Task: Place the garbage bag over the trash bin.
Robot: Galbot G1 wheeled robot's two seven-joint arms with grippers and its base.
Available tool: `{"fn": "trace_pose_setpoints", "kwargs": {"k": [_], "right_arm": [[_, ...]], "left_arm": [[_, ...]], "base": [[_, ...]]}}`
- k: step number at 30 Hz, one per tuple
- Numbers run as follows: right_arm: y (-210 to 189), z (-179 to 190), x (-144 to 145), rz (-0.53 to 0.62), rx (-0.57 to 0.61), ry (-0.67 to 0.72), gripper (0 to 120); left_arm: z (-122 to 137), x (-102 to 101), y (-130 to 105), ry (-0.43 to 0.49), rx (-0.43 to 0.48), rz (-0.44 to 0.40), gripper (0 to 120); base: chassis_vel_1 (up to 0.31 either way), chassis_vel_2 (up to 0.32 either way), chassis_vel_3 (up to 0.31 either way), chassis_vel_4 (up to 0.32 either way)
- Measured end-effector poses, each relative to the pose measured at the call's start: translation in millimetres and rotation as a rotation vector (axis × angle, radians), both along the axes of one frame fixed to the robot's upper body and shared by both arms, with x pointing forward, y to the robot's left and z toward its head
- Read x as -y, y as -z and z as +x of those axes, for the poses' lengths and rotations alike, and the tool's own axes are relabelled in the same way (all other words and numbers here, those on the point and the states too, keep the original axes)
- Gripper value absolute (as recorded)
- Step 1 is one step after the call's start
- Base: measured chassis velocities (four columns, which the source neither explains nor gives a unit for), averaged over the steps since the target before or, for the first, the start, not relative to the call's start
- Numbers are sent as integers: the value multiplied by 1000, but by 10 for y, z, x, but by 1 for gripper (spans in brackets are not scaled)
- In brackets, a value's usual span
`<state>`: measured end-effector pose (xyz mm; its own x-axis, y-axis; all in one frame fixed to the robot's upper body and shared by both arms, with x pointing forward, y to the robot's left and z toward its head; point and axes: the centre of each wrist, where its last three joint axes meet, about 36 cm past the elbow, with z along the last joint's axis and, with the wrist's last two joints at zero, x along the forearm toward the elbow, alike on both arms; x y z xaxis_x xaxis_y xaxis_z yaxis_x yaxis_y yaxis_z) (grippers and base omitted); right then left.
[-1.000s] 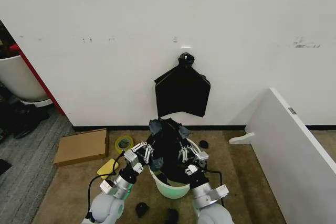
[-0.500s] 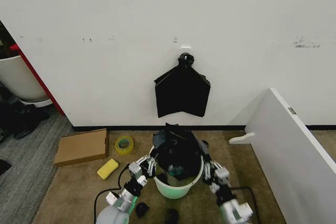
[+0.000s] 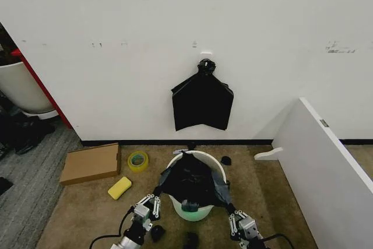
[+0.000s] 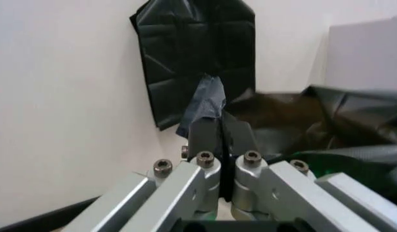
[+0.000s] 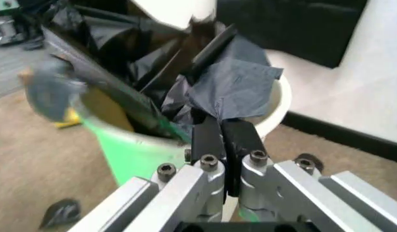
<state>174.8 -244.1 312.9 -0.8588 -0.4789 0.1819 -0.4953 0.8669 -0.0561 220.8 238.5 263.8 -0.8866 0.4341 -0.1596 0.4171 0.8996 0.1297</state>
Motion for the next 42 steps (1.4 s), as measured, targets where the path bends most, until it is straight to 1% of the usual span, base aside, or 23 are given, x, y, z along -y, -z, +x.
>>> {"fn": "trace_pose_setpoints", "kwargs": {"k": [2,3,7,9,12,14,17,21,22,24,29,31,38,42], "right_arm": [[27,19,71,-11,-9,-23,0],[27,19,71,-11,-9,-23,0],[110,45,194,-34,-30,-71,0],[114,53,229,-42,-32,-89,0],[117,97,397,-85,-29,-175,0],[125,115,452,-100,-28,-198,0],[169,175,635,-158,-34,-266,0],[316,278,732,-198,-34,-247,0],[316,278,732,-198,-34,-247,0],[402,340,700,-190,-24,-204,0],[568,535,556,-127,-12,-123,0],[597,559,541,-121,-13,-116,0],[766,701,443,-49,-42,-72,0],[792,718,438,-10,-50,-73,0]], "left_arm": [[-33,-18,31,-8,-7,26,0],[-33,-18,31,-8,-7,26,0],[-127,-38,164,-16,-40,62,0],[-162,-34,187,-11,-49,71,0],[-235,-31,242,0,-73,109,0],[-243,-34,260,0,-79,118,0],[-251,-53,359,-7,-104,159,0],[-209,-78,506,-51,-134,184,0],[-209,-78,506,-51,-134,184,0],[-168,-74,555,-73,-142,180,0],[-68,-47,610,-103,-153,159,0],[-61,-46,617,-104,-155,158,0],[2,-42,671,-119,-175,155,0],[37,-38,664,-139,-188,129,0]], "base": [[0,0,0,0],[0,0,0,0],[0,0,0,0],[0,0,0,0],[0,0,0,0],[0,0,0,0],[0,0,0,0],[0,0,0,0],[0,0,0,0],[0,0,0,0],[0,0,0,0],[0,0,0,0],[0,0,0,0],[0,0,0,0]]}}
